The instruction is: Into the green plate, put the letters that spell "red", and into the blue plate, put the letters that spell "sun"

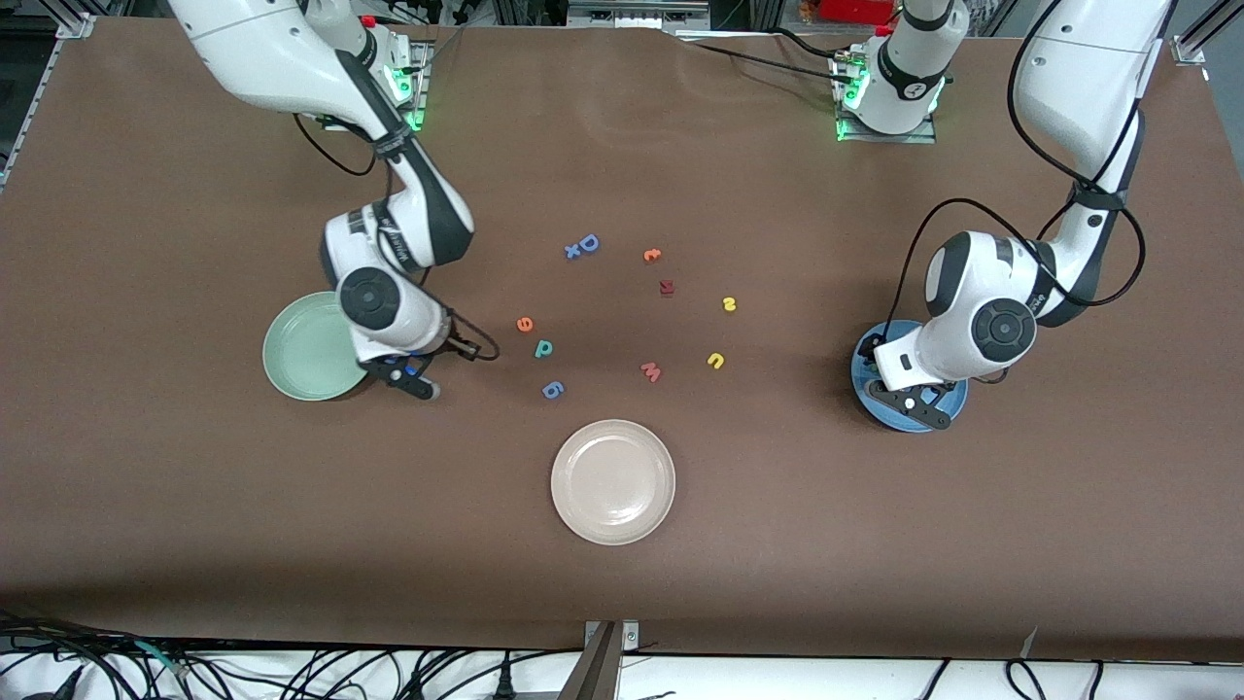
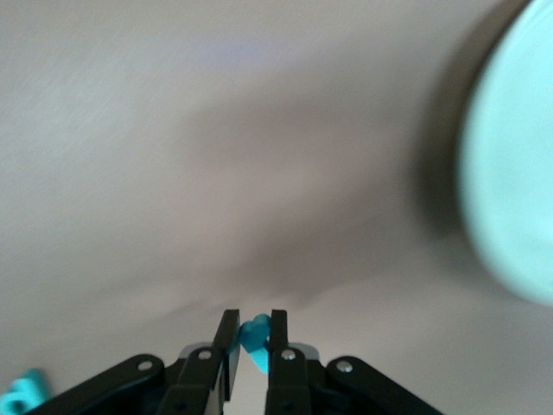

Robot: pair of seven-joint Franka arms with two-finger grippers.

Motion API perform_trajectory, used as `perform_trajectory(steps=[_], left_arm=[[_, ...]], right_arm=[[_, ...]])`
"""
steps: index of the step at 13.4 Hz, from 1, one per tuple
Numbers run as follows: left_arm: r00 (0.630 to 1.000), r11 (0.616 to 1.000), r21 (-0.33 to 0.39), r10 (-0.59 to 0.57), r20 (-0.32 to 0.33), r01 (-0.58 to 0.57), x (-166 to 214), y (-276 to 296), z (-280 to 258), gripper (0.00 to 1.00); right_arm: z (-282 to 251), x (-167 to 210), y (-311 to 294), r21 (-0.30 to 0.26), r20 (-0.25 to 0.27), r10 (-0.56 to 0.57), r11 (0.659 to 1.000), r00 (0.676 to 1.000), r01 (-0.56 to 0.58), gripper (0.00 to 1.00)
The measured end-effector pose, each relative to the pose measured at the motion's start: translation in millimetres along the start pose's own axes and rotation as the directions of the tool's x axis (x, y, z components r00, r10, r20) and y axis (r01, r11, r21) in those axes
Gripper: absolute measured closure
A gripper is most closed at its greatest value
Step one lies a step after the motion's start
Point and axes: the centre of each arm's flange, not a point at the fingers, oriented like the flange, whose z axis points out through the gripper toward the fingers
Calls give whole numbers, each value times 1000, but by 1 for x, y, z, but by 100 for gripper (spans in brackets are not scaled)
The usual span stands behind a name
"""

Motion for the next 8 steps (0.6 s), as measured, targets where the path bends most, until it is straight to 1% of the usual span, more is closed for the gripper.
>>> perform_trajectory(steps=[1, 4, 8], left_arm=[[1000, 1000, 8, 16, -15, -15, 4, 10, -13, 0], [998, 999, 29, 40, -50, -39, 17, 50, -37, 0], [996, 998, 37, -43, -80, 46, 37, 116, -49, 0]], right_arm=[[-11, 20, 24, -22, 8, -42, 999, 999, 42, 82], [-22, 65, 96, -57, 22, -161, 985, 987, 162, 82], [-2, 104, 172, -46, 73, -247, 967, 966, 251, 82]])
